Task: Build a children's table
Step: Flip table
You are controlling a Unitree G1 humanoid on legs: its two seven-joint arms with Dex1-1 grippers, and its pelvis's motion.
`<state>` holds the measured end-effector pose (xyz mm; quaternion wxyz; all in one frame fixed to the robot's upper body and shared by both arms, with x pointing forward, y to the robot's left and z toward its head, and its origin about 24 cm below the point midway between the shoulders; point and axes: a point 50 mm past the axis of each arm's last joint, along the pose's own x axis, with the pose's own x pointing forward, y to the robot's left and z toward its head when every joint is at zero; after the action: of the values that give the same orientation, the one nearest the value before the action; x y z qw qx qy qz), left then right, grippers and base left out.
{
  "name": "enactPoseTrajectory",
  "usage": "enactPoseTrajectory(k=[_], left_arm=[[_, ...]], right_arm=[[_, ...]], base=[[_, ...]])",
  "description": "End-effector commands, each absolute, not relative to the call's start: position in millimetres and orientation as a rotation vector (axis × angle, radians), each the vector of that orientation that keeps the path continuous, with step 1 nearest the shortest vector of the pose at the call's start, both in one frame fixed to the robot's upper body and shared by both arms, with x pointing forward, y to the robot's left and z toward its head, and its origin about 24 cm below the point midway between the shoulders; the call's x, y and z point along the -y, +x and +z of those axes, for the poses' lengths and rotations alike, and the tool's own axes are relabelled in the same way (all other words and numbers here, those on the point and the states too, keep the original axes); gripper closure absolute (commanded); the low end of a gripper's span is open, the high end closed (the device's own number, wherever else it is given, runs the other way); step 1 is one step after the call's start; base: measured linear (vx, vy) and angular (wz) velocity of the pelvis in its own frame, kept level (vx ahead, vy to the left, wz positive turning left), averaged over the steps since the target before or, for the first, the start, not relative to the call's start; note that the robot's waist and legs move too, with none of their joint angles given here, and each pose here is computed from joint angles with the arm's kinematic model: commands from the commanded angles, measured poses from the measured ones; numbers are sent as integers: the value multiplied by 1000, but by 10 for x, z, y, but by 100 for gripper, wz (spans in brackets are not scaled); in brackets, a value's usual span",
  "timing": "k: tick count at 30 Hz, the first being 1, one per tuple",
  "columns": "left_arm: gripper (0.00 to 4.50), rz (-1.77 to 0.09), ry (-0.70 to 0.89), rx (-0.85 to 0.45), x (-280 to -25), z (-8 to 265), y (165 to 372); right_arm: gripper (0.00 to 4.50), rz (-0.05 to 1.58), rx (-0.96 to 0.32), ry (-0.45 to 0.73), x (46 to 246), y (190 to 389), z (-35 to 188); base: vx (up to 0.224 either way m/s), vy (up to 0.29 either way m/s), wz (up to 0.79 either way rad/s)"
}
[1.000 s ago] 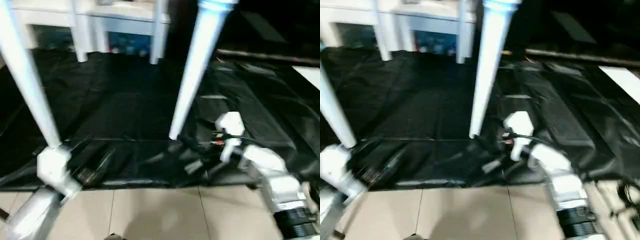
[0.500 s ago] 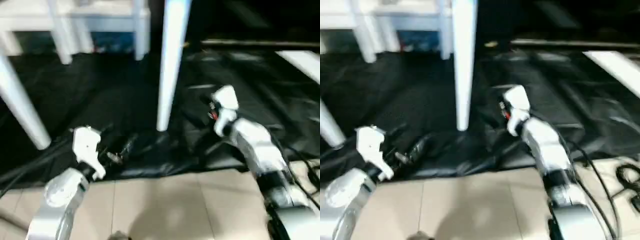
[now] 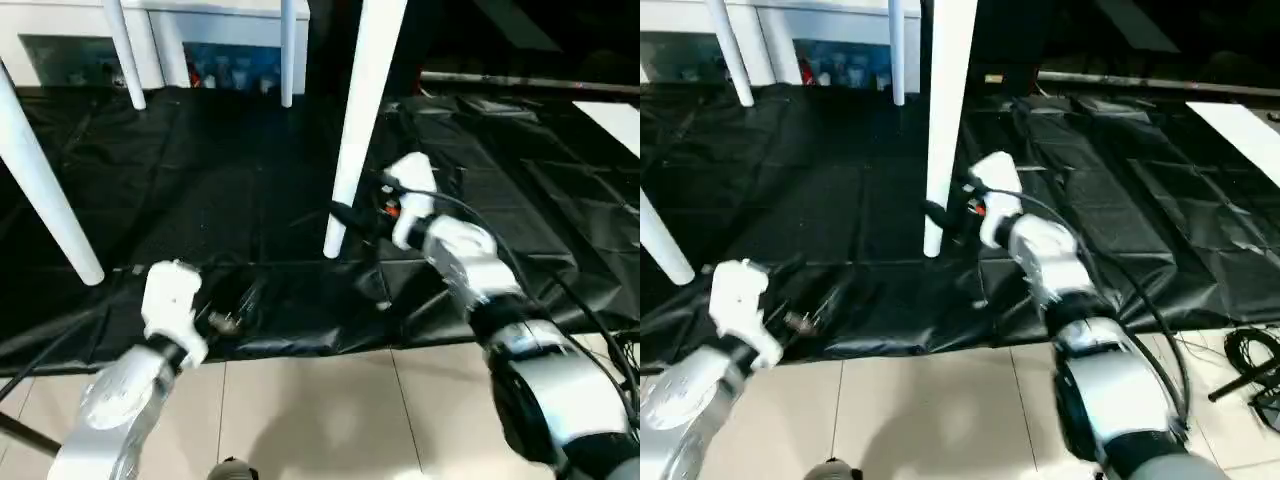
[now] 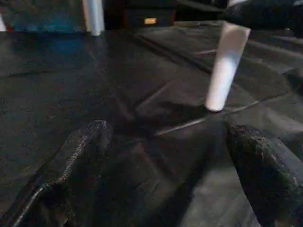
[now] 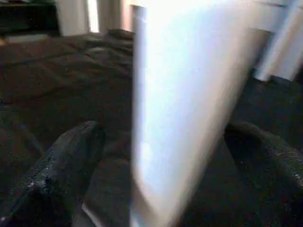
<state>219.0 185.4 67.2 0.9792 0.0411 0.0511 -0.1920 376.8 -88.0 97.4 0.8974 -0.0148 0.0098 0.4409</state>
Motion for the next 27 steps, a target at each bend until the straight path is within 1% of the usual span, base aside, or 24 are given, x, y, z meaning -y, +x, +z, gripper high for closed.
enactPoseTrajectory(k=[1,2,3,4,8,10,12,13,15,16,17,20,21,22,23,25,27], left_arm=[[10,-428,78,-87,-1825,730,2155],[10,-445,69,-90,-1820,732,2140],[10,-455,72,-91,-1830,732,2130],[10,-439,79,-95,-1859,724,2134],[10,-407,94,-97,-1903,717,2151],[10,-379,103,-90,-1922,720,2176],[10,-357,105,-87,-1926,721,2190],[10,-312,120,-84,-1954,711,2206],[10,-262,110,-84,-1984,702,2226],[10,-169,92,-86,-2026,696,2261],[10,-140,84,-89,-2037,694,2270],[10,-12,127,-71,-2078,704,2302],[10,25,148,-69,-2086,714,2317],[10,52,180,-46,-2075,749,2335],[10,55,187,-40,-2072,758,2338],[10,78,206,19,-2036,822,2349],[10,90,223,38,-2019,837,2349]], right_arm=[[0,1029,-43,-38,807,3721,952],[0,1084,-56,-25,772,3690,937],[0,1181,-76,-18,724,3627,906],[0,1228,-86,-16,706,3595,885],[0,1256,-91,-20,702,3575,860],[0,1247,-89,-18,734,3575,842],[0,1229,-81,-14,780,3582,838],[0,1177,-54,-21,840,3601,846],[0,1127,-21,-13,902,3612,864],[0,1084,28,27,993,3587,888],[0,1081,42,41,1021,3568,893],[0,1059,82,113,1135,3375,860],[0,1046,81,132,1173,3288,834],[0,1027,65,152,1224,3153,784],[0,1023,61,156,1233,3126,775],[0,946,53,170,1293,2959,711],[0,841,69,149,1345,2931,690]], base=[[0,0,0],[0,0,0],[0,0,0],[0,0,0],[0,0,0],[0,0,0],[0,0,0],[0,0,0],[0,0,0],[0,0,0],[0,0,0],[0,0,0],[0,0,0],[0,0,0],[0,0,0],[0,0,0],[0,0,0]])
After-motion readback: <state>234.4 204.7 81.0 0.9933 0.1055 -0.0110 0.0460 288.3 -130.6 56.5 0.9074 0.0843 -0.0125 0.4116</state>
